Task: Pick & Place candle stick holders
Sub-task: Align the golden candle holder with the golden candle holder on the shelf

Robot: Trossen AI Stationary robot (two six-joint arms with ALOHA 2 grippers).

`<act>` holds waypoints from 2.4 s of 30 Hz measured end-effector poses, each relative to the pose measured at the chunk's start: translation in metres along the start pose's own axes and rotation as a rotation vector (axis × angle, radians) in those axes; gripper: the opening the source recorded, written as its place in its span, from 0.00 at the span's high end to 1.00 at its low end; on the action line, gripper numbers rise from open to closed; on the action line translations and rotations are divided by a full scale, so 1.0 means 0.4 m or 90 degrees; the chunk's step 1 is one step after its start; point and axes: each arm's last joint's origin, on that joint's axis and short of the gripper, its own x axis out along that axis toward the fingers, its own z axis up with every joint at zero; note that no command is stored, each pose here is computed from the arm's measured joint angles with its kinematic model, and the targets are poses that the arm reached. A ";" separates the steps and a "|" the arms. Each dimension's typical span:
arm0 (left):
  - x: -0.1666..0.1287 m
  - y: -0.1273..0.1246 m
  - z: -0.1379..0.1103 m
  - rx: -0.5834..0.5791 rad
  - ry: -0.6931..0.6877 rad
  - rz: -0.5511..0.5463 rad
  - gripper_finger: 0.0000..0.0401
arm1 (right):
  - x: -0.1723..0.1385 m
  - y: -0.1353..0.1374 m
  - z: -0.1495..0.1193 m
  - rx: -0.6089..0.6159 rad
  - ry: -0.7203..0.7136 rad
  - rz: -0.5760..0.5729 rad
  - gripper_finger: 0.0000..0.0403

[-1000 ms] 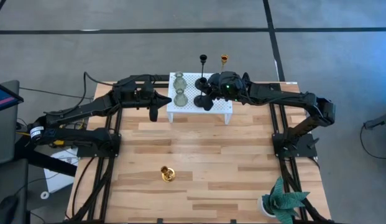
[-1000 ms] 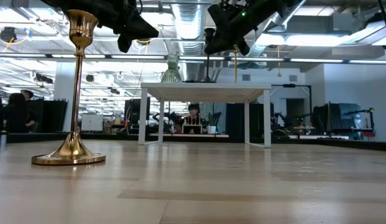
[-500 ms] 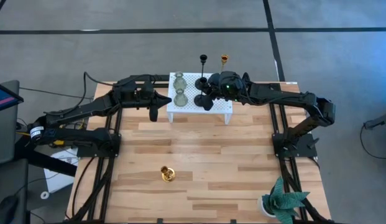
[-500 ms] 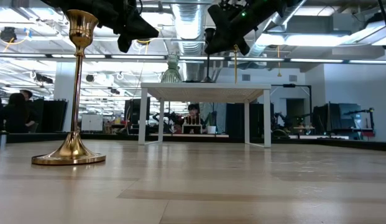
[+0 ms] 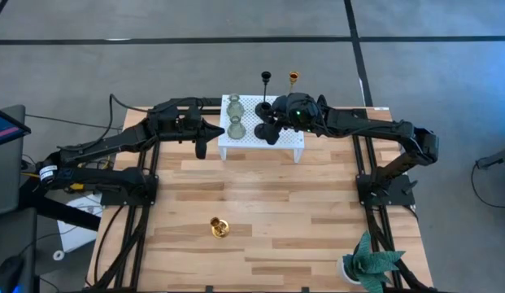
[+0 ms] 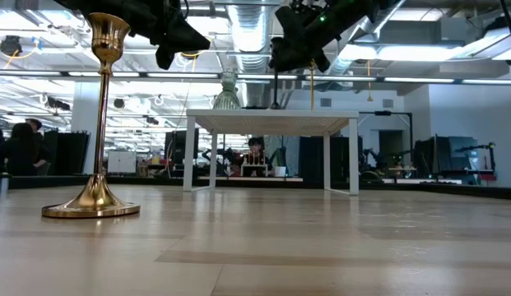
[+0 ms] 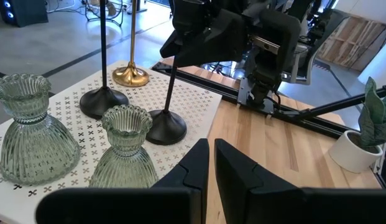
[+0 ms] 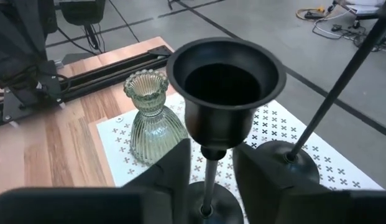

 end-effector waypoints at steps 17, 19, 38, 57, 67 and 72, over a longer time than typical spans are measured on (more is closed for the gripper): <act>0.000 0.000 0.000 -0.001 0.000 0.000 0.94 | -0.109 -0.011 0.012 -0.004 0.034 0.001 0.40; 0.000 0.000 0.000 -0.001 0.001 0.000 0.94 | -0.148 -0.009 0.015 -0.008 0.041 0.007 0.42; -0.104 -0.068 -0.017 -0.029 0.079 -0.173 0.99 | -0.398 0.072 -0.007 -0.013 0.069 0.185 0.95; -0.112 -0.191 -0.088 -0.020 0.239 -0.206 0.99 | -0.390 0.105 -0.024 -0.051 0.067 0.090 1.00; -0.067 -0.268 -0.143 0.015 0.334 -0.233 0.99 | -0.390 0.104 -0.023 -0.050 0.066 0.089 1.00; -0.057 -0.291 -0.161 0.005 0.365 -0.236 0.99 | -0.390 0.104 -0.023 -0.050 0.066 0.089 1.00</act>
